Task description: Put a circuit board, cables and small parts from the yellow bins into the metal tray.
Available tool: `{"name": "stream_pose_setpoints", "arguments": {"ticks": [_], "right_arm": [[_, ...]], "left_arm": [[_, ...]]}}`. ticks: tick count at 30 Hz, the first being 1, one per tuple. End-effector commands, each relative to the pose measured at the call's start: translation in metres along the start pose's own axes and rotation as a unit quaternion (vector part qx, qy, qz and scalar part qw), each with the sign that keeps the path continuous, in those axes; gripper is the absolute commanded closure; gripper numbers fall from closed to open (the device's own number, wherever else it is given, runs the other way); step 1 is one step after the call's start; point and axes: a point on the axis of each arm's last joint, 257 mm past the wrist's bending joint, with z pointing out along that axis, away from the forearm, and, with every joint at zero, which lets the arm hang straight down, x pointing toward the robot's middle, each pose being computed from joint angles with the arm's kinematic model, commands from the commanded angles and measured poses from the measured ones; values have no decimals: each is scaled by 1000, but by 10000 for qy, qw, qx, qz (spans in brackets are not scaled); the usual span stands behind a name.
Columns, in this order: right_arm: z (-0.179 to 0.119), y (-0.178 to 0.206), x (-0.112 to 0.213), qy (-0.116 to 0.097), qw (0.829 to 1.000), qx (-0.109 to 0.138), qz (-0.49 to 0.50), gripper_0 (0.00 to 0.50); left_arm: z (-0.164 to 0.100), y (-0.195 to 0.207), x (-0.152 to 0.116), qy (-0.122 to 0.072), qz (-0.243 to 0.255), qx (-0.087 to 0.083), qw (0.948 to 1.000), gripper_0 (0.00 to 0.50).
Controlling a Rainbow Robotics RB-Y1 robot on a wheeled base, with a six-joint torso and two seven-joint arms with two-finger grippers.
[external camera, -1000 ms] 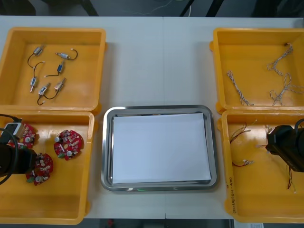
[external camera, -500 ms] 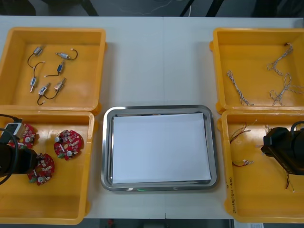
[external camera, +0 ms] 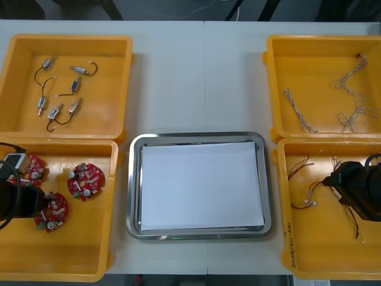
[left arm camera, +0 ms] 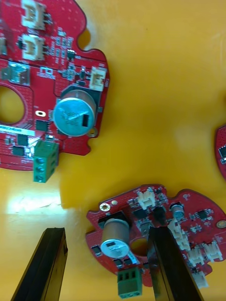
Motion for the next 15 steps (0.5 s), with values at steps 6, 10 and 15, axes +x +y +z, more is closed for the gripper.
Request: {"name": "stream_pose_setpoints", "arguments": {"ticks": [6,10,15], "right_arm": [[-17,-3,-4,-228,9997,-22,20,0],[-26,-3,-18,-377,9988,74,-309,0],[-39,-4,-37,-601,9896,232,-1284,0]], "left_arm": [[-54,19,-39,-92,802,-128,9967,0],[-73,16,-48,-86,932,-22,9956,0],[-87,9,-55,-161,1345,120,9907,0]]}}
